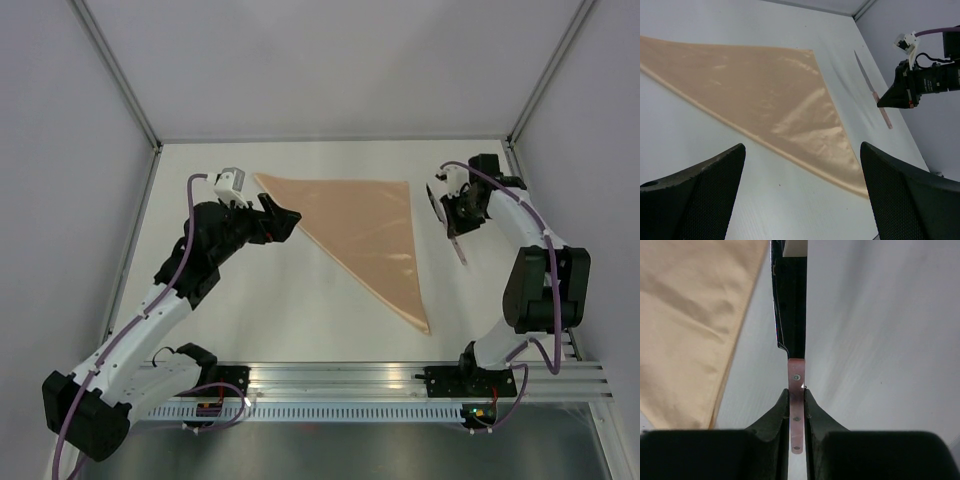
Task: Fold the napkin, place the utensils inside, and roll it up
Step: Pick up the knife at the center of the board, then place the knife on the napkin, then fold the napkin at the center of the board.
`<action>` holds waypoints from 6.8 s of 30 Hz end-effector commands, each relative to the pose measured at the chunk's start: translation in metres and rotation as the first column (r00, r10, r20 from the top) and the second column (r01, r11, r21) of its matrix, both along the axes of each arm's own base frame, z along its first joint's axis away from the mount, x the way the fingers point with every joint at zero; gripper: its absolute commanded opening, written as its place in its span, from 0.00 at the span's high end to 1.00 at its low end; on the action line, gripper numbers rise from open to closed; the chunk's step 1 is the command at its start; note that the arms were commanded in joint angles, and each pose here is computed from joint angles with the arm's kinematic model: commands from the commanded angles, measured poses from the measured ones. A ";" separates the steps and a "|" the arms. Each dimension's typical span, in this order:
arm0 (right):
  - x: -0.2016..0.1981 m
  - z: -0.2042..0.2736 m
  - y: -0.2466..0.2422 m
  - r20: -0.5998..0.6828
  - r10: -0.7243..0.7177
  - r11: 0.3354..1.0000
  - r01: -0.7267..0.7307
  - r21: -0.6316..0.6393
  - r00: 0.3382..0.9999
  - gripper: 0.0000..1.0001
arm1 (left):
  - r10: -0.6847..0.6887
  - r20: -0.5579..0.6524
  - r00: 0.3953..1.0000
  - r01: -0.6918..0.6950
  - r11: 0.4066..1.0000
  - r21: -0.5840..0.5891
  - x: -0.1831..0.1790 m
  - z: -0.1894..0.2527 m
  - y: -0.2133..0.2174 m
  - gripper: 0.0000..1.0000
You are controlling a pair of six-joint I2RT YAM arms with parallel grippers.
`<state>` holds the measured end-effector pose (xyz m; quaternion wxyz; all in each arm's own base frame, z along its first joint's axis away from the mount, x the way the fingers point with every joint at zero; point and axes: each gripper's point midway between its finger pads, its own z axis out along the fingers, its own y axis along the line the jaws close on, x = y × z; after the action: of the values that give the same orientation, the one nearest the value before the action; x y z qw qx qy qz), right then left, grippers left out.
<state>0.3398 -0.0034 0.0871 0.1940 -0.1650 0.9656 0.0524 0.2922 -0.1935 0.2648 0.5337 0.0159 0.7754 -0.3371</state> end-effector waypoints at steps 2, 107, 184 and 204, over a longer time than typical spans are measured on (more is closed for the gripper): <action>0.024 0.030 0.053 0.031 0.073 0.997 -0.073 0.018 0.997 0.99 | 0.031 0.039 0.999 -0.031 0.999 -0.010 0.005 0.033 0.005 0.00; 0.096 0.132 0.186 0.184 0.077 0.922 -0.141 0.361 0.980 0.42 | -0.129 0.195 0.972 0.098 0.982 0.163 -0.001 0.038 -0.037 0.04; 0.098 0.090 0.039 0.199 -0.234 0.901 0.136 0.412 0.951 0.48 | -0.832 0.317 0.455 0.235 0.455 0.859 -0.166 -0.239 -0.323 0.53; 0.098 0.085 0.038 0.190 -0.234 0.901 0.139 0.411 0.953 0.49 | -0.780 0.363 0.510 0.235 0.532 0.814 -0.160 -0.223 -0.330 0.82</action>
<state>0.4332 0.0352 0.1609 0.3188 -0.0349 0.9253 0.2024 0.1325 -0.5106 0.0244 0.5795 0.6064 0.5272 -0.1362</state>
